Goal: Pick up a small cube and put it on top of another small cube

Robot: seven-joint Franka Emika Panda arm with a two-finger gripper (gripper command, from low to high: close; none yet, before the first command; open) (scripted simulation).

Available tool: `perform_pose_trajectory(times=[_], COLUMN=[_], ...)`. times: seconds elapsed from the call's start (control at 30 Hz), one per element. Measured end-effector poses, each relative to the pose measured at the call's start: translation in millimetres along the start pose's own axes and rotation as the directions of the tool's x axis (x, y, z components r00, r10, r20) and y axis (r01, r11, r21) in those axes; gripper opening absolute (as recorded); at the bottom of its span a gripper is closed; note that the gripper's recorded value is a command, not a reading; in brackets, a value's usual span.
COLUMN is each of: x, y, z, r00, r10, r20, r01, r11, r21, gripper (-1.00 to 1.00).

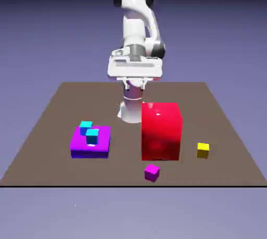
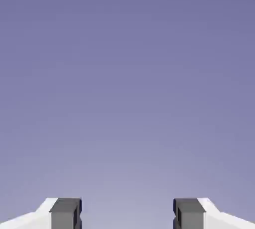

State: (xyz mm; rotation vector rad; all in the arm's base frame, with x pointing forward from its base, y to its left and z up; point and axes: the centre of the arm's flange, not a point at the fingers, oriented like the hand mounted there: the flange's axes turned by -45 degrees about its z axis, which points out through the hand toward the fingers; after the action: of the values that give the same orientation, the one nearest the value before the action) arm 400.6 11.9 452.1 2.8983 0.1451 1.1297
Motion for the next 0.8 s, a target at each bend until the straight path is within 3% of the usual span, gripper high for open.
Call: perform_pose_trajectory(times=[0.33,0.57,0.8], x=[15,3,-21], y=[-57,-96,-127], z=[105,176,242], r00=[0.847,0.597,0.296], r10=[-0.340,-0.518,-0.616], r20=[0.409,0.612,0.730], r01=[0.329,0.492,0.580], r11=[0.939,0.839,0.723], r21=[0.100,0.230,0.375], gripper=[0.00,0.00,0.00])
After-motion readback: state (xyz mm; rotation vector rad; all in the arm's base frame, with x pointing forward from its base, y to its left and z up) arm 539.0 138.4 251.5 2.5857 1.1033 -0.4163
